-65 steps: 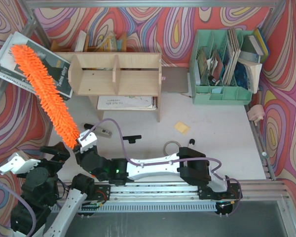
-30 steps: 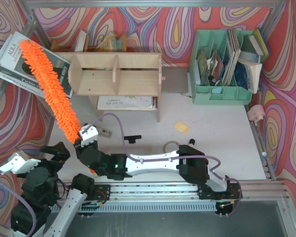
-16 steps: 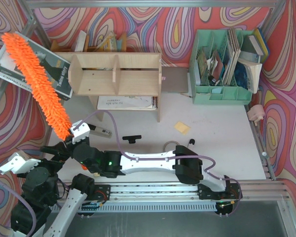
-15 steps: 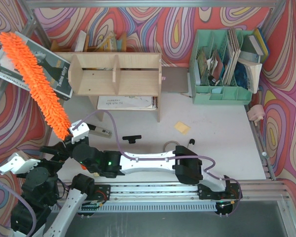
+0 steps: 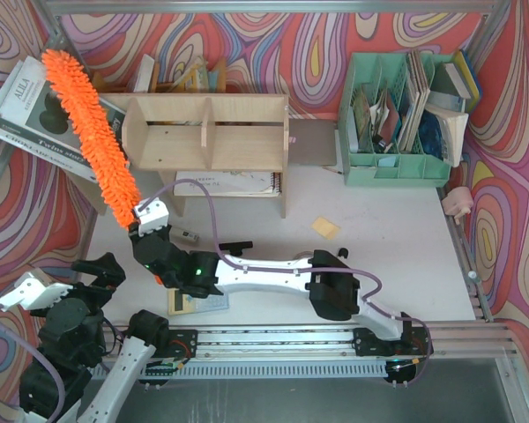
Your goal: Dust the bookshelf with a duster
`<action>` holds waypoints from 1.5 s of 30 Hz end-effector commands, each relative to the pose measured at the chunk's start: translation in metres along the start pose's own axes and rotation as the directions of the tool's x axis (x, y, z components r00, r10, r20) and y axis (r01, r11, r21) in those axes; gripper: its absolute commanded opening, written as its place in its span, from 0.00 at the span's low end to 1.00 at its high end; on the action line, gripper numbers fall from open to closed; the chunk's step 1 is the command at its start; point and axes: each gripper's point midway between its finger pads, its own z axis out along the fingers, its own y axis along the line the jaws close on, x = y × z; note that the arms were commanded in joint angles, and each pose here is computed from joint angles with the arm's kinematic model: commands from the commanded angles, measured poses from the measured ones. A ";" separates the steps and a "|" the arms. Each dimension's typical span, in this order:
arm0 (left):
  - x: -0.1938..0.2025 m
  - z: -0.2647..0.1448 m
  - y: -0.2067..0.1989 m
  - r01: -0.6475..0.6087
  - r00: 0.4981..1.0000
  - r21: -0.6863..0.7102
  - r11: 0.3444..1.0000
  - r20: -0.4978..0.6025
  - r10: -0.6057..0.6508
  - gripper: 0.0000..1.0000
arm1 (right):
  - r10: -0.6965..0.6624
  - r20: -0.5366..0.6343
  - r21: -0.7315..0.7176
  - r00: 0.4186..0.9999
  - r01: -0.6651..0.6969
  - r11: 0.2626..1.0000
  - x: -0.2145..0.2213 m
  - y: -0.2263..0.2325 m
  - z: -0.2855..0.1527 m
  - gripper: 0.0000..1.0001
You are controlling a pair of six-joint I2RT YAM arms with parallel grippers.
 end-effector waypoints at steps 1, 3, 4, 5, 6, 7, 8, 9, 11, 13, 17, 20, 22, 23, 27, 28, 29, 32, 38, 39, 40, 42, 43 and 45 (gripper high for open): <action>0.003 0.003 -0.004 -0.018 1.000 0.010 1.000 -0.008 0.018 0.98 | 0.000 0.031 -0.070 1.000 0.002 0.998 -0.009 0.031 -0.015 0.00; 0.003 0.003 -0.004 -0.018 1.000 0.010 1.000 -0.008 0.018 0.98 | -0.018 0.053 -0.104 0.998 0.023 0.994 -0.013 0.050 -0.025 0.00; 0.003 0.003 -0.004 -0.017 1.000 0.011 1.000 -0.008 0.017 0.98 | -0.016 0.053 -0.128 0.998 0.023 0.992 -0.014 0.057 -0.028 0.00; 0.002 0.003 -0.004 -0.017 1.000 0.010 1.000 -0.007 0.017 0.98 | -0.011 0.051 -0.146 0.999 0.019 0.989 -0.014 0.063 -0.032 0.00; 0.003 0.003 -0.004 -0.018 1.000 0.009 1.000 -0.007 0.019 0.98 | -0.009 0.050 -0.156 0.999 0.017 0.988 -0.014 0.066 -0.033 0.00; 0.003 0.003 -0.003 -0.018 1.000 0.009 1.000 -0.007 0.018 0.98 | -0.011 0.048 -0.158 0.999 0.018 0.987 -0.013 0.067 -0.034 0.00; 0.002 0.003 -0.003 -0.016 1.000 0.010 1.000 -0.006 0.016 0.98 | -0.012 0.045 -0.149 0.999 0.018 0.989 -0.011 0.064 -0.034 0.00; 0.002 0.003 -0.003 -0.015 1.000 0.009 1.000 -0.005 0.015 0.98 | -0.013 0.040 -0.134 0.999 0.018 0.991 -0.008 0.061 -0.034 0.00; 0.002 0.002 -0.003 -0.012 1.000 0.010 1.000 -0.004 0.012 0.98 | -0.014 0.030 -0.094 0.999 0.017 0.995 -0.001 0.048 -0.032 0.00; 0.002 0.002 -0.003 -0.012 1.000 0.011 1.000 -0.005 0.012 0.98 | 0.004 0.005 -0.063 1.000 -0.003 0.998 0.009 0.033 -0.031 0.00; 0.002 0.002 -0.003 -0.011 1.000 0.012 1.000 -0.004 0.011 0.98 | 0.032 -0.022 -0.009 0.999 -0.032 0.999 0.022 0.009 -0.036 0.00; 0.002 0.002 -0.003 -0.010 1.000 0.012 1.000 -0.004 0.010 0.98 | 0.041 -0.016 0.019 0.999 -0.041 0.999 0.022 -0.002 -0.041 0.00; 0.002 0.002 -0.003 -0.012 1.000 0.012 1.000 -0.004 0.012 0.98 | 0.047 -0.012 0.019 0.999 -0.047 0.999 0.020 -0.004 -0.044 0.00; 0.002 0.002 -0.003 -0.011 1.000 0.012 1.000 -0.003 0.011 0.98 | 0.050 -0.010 0.017 0.999 -0.050 0.999 0.018 -0.004 -0.044 0.00; 0.002 0.002 -0.003 -0.010 1.000 0.013 1.000 -0.004 0.010 0.98 | 0.047 0.001 0.005 0.999 -0.047 0.999 0.013 0.000 -0.049 0.00; 0.002 0.002 -0.003 -0.010 1.000 0.014 1.000 -0.004 0.010 0.98 | 0.047 0.004 0.003 0.999 -0.047 0.999 0.012 0.000 -0.051 0.00; 0.002 0.002 -0.003 -0.009 1.000 0.012 1.000 -0.003 0.009 0.98 | 0.047 0.009 -0.001 0.999 -0.047 0.999 0.010 0.000 -0.053 0.00; 0.002 0.002 -0.003 -0.009 1.000 0.013 1.000 -0.002 0.009 0.98 | 0.034 0.034 -0.019 0.999 -0.033 0.999 0.001 0.002 -0.058 0.00; 0.002 0.002 -0.002 -0.007 1.000 0.013 1.000 -0.001 0.007 0.98 | -0.042 0.116 -0.030 0.992 0.046 0.999 -0.033 -0.008 -0.077 0.00; 0.002 0.001 -0.002 -0.006 1.000 0.013 1.000 0.000 0.006 0.98 | -0.050 0.127 -0.019 0.991 0.053 0.998 -0.040 -0.013 -0.081 0.00; 0.002 0.001 -0.002 -0.004 1.000 0.014 1.000 0.001 0.004 0.98 | -0.051 0.137 -0.008 0.989 0.052 0.999 -0.050 -0.018 -0.087 0.00; 0.001 0.001 -0.002 -0.001 1.000 0.015 1.000 0.002 0.001 0.98 | -0.051 0.138 0.007 0.989 0.051 0.999 -0.056 -0.028 -0.095 0.00; 0.001 0.001 -0.001 0.001 1.000 0.016 1.000 0.004 -0.001 0.98 | -0.041 0.127 0.008 0.991 0.040 0.999 -0.055 -0.032 -0.099 0.00; 0.001 0.000 -0.001 0.003 1.000 0.016 1.000 0.006 -0.003 0.98 | -0.011 0.098 0.016 0.995 0.010 1.000 -0.053 -0.040 -0.108 0.00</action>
